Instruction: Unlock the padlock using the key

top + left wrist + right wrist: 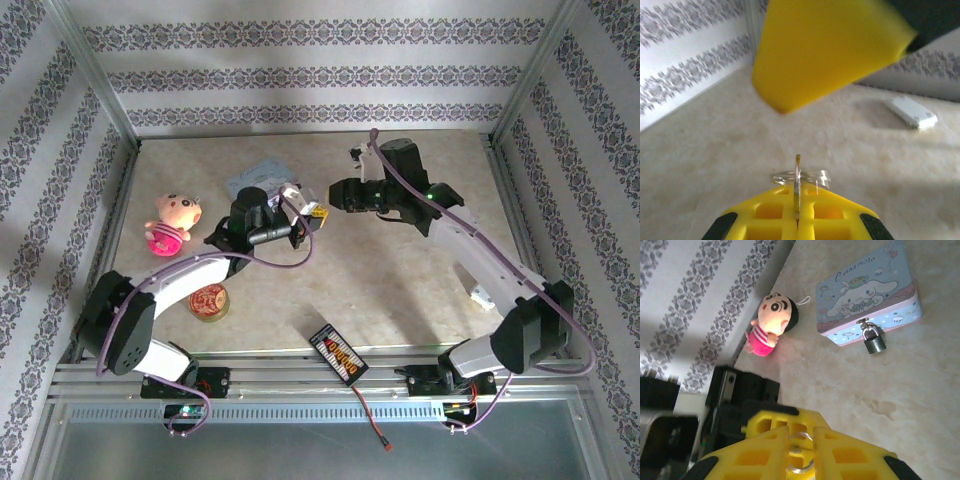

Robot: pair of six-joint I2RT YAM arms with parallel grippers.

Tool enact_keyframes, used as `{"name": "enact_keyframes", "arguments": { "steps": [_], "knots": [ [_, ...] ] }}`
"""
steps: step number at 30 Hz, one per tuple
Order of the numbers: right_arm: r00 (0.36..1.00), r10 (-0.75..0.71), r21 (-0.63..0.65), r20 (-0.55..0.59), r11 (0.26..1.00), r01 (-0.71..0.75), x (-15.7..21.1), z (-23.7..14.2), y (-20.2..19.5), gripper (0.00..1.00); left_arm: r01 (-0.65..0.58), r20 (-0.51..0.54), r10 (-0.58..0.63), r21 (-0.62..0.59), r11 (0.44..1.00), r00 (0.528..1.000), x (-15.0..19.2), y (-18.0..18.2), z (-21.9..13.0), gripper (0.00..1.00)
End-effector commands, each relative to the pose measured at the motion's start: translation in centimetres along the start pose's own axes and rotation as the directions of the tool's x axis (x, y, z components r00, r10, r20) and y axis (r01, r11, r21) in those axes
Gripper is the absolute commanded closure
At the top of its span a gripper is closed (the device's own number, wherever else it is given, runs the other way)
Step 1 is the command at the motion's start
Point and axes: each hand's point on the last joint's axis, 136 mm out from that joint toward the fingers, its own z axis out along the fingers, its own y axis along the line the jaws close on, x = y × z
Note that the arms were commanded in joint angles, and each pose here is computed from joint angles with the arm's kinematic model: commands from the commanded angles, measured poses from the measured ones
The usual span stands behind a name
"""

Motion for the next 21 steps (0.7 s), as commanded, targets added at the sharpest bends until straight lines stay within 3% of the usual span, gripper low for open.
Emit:
{"name": "enact_keyframes", "arguments": {
  "steps": [1,4,9,21],
  "knots": [
    [0.973,-0.230,-0.013,0.006,0.973,0.230,1.1,-2.8,1.7,0.75,0.013,-0.247,0.023,0.142,0.990,0.969,3.6,-2.6,-2.6,1.00],
    [0.947,-0.320,-0.110,0.030,0.940,0.322,2.3,-3.8,3.7,0.67,0.012,-0.297,0.047,0.194,0.981,0.954,3.3,-3.7,-3.7,1.00],
    [0.918,-0.396,-0.240,0.035,0.888,0.392,4.0,-3.8,5.8,0.67,0.016,-0.286,0.070,0.286,0.958,0.956,1.4,-5.1,-4.6,1.00],
    [0.922,-0.383,-0.381,-0.066,0.863,0.331,6.8,-0.9,5.8,0.67,0.003,-0.219,0.076,0.342,0.940,0.973,-0.7,-6.3,-5.2,1.00]
  ]
}}
